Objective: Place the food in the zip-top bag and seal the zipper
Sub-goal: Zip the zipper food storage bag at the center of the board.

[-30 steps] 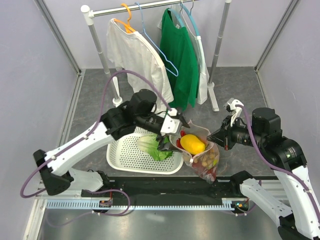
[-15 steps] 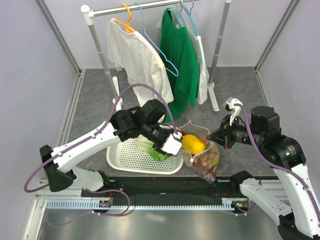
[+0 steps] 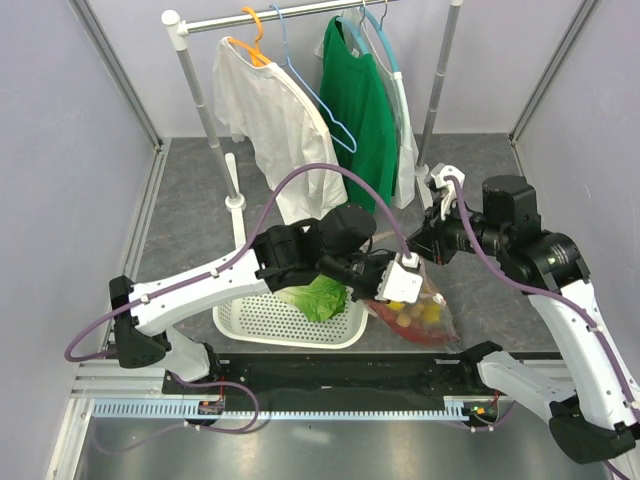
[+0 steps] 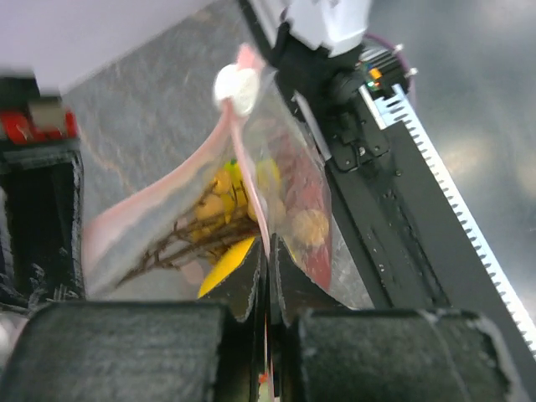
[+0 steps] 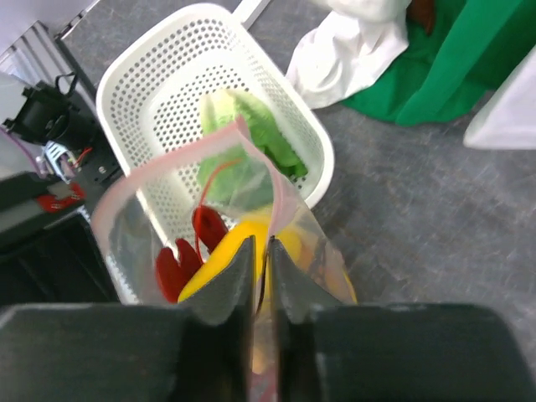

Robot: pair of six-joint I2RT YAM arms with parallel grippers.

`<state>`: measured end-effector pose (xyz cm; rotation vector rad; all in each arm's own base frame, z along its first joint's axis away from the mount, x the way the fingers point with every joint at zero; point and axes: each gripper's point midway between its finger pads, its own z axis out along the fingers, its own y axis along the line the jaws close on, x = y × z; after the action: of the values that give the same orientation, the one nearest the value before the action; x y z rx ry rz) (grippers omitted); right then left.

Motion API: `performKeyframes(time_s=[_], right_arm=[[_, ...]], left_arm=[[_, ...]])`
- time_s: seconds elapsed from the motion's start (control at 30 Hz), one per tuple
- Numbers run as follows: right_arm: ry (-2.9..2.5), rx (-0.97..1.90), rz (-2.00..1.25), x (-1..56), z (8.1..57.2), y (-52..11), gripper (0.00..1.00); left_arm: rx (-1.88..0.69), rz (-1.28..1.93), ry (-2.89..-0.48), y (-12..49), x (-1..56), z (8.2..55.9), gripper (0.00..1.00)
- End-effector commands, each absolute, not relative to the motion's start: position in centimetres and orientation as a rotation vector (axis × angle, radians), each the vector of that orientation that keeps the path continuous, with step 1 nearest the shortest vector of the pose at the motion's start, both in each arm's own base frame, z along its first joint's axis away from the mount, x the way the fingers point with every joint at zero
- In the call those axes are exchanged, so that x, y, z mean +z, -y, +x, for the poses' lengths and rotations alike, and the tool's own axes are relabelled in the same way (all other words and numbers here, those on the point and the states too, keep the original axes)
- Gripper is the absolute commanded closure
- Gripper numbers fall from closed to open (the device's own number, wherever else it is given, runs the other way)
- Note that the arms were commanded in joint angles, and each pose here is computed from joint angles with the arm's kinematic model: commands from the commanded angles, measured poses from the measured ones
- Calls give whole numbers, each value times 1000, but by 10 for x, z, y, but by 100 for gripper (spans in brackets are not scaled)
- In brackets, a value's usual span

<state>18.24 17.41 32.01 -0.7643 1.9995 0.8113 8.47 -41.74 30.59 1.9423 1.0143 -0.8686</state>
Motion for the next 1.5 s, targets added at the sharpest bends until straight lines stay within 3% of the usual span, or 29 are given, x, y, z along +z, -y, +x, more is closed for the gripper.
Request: performKeyframes(time_s=[0.0,0.07,0.1,0.2,0.3,0.43,0.53,0.7,0.87,1.07,1.23,1.33,1.43,1.47], right_arm=[[-1826,721,-807,355,203,-175,63],[-1820,701,-796,354,202,-172,43],[-1820,690,-786,354,201,-169,26],[-1802,605,-734,361,200,-155,9],[-1750,546,-744,373,190,-144,2],[-1731,593,-770,374,167,-144,2],[-1777,652,-788,353,154,-146,6],[-1772,653,-829,334,150,-147,22],[-1765,519,-815,322,174,-137,34],[-1705,562,-859,325,173,-147,43],[-1713,635,-878,316,168,-155,45],[-1714,655,-902,311,167,-159,56],[-1715,629,-902,310,171,-157,75],[-1709,618,-902,312,172,-156,78]], left_arm=[[-935,1646,-1268,423,314,112,98],[-967,1601,-1353,420,303,117,98],[-978,1587,-1373,419,302,119,98],[-1031,1526,-1431,418,302,128,98],[-1099,1450,-1500,413,300,142,98],[-1173,1347,-1577,407,296,165,98],[-1200,1308,-1577,407,299,175,98],[-1232,1278,-1579,404,303,181,98],[-1256,1296,-1532,401,309,174,98],[-1266,1315,-1508,400,308,171,98],[-1274,1315,-1501,403,309,172,98],[-1278,1321,-1498,404,309,171,98],[-1283,1325,-1488,403,311,169,98],[-1275,1346,-1462,402,312,168,98]])
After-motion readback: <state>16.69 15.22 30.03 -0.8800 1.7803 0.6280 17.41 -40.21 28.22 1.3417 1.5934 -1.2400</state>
